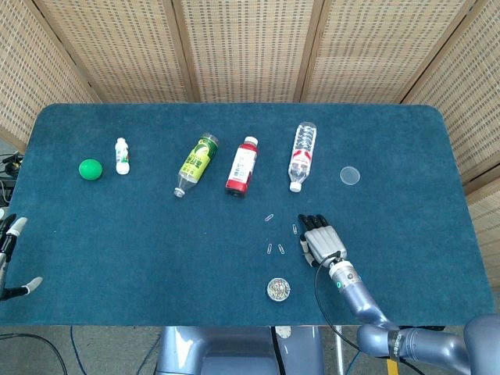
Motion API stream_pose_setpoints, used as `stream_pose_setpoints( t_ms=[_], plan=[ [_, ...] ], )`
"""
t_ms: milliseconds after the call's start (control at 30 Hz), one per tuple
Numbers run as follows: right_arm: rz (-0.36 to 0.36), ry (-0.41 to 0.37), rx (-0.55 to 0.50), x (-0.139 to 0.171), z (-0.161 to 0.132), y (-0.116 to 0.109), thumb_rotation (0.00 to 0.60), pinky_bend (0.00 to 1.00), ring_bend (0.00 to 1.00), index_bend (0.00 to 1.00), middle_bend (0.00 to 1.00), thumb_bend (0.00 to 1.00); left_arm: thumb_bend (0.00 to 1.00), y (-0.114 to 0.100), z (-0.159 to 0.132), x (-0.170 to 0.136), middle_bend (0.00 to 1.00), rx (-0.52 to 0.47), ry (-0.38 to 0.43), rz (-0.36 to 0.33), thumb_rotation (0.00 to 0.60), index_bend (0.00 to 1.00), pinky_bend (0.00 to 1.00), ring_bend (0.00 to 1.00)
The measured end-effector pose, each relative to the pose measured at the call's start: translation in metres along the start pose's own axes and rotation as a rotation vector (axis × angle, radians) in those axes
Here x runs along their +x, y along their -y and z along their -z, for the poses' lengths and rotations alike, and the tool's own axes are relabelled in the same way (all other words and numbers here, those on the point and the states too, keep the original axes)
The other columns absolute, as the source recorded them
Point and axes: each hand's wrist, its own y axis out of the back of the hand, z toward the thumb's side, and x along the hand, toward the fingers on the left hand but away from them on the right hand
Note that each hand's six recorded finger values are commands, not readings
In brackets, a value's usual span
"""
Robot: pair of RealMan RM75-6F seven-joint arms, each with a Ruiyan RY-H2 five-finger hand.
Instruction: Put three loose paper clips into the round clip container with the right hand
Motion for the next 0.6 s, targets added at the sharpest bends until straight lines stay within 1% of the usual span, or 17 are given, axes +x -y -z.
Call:
stream_pose_setpoints(
  t_ms=[267,467,600],
  plan=[
    [0.015,-0.007,0.000,0.001,-0.002,-0.002,0.600,0.00,0.00,0.65,0.01,0.44,0.00,0.000,0.000,0.000,0.00,0.000,0.000,0.002,0.600,0.00,0.00,0.00],
    [0.049,-0.039,-0.009,0.008,-0.006,-0.017,0.600,0.00,0.00,0.65,0.01,0.44,0.00,0.000,0.000,0.000,0.00,-0.002,0.002,0.001,0.600,0.00,0.00,0.00],
    [0.079,-0.089,-0.013,0.020,-0.016,-0.032,0.600,0.00,0.00,0.65,0.01,0.44,0.00,0.000,-0.001,0.000,0.00,-0.003,0.004,0.000,0.600,0.00,0.00,0.00]
  ],
)
